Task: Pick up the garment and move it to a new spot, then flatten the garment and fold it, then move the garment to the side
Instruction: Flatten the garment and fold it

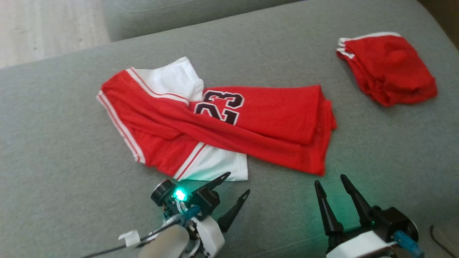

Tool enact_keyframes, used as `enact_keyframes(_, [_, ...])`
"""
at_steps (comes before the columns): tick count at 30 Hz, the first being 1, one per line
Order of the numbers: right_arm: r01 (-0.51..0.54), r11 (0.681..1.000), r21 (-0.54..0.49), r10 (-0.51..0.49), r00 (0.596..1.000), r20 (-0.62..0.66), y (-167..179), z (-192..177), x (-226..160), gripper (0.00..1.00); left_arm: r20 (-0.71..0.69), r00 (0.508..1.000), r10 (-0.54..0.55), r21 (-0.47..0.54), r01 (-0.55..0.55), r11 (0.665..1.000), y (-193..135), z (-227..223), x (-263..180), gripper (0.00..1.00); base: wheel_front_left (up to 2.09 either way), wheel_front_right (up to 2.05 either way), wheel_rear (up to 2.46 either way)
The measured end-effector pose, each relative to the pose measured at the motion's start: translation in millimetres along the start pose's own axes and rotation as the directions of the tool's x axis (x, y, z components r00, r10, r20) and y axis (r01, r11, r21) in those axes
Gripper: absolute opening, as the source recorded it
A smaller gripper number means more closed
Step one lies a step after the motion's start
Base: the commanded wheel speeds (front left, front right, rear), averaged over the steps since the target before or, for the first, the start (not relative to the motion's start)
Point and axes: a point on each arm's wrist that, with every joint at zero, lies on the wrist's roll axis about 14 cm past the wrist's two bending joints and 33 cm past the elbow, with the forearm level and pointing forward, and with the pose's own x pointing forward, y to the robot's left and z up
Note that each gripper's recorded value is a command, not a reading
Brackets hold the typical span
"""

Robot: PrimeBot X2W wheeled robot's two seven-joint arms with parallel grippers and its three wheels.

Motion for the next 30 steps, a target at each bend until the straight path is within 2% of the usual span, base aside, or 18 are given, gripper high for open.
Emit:
enact_keyframes(5, [0.051, 0.999, 0.003, -0.051, 0.999, -0.004, -13, -1, -6, 1.0, -0.105, 0.994, -0.036, -0.002, 0.036, 0.999, -2, -24, 13, 1.0, 0.0, 0.0, 0.0])
enact_keyframes(14, [0.085, 0.996, 0.005, -0.085, 0.996, -0.014, -21, -4, -12, 1.0, -0.106, 0.993, -0.055, -0.009, 0.054, 0.998, -1, -22, 27, 1.0, 0.0, 0.0, 0.0])
enact_keyframes(15, [0.086, 0.996, 0.005, -0.086, 0.996, -0.015, -21, -4, -12, 1.0, -0.108, 0.993, -0.058, -0.011, 0.057, 0.998, -2, -22, 27, 0.71, 0.0, 0.0, 0.0])
enact_keyframes(16, [0.087, 0.996, 0.005, -0.087, 0.996, -0.015, -21, -4, -12, 1.0, -0.111, 0.992, -0.059, -0.01, 0.058, 0.998, -2, -23, 27, 0.33, 0.0, 0.0, 0.0])
enact_keyframes(17, [0.088, 0.996, 0.005, -0.087, 0.996, -0.014, -21, -4, -13, 1.0, -0.112, 0.992, -0.059, -0.003, 0.059, 0.998, -1, -23, 28, 0.0, 0.0, 0.0, 0.0])
enact_keyframes(23, [0.08, 0.997, 0.007, -0.08, 0.997, 0.0, -20, -1, -12, 1.0, -0.088, 0.995, -0.041, 0.015, 0.042, 0.999, 3, -12, 25, 0.0, 0.0, 0.0, 0.0])
enact_keyframes(27, [0.079, 0.997, 0.007, -0.079, 0.997, -0.002, -22, -2, -12, 1.0, 0.077, 0.996, 0.039, 0.008, -0.04, 0.999, 10, 36, 22, 0.0, 0.0, 0.0, 0.0])
enact_keyframes(30, [0.063, 0.998, 0.015, -0.063, 0.997, -0.035, -17, -14, -18, 1.0, 0.186, 0.97, 0.156, -0.053, -0.148, 0.988, 33, 59, -5, 0.0, 0.0, 0.0, 0.0])
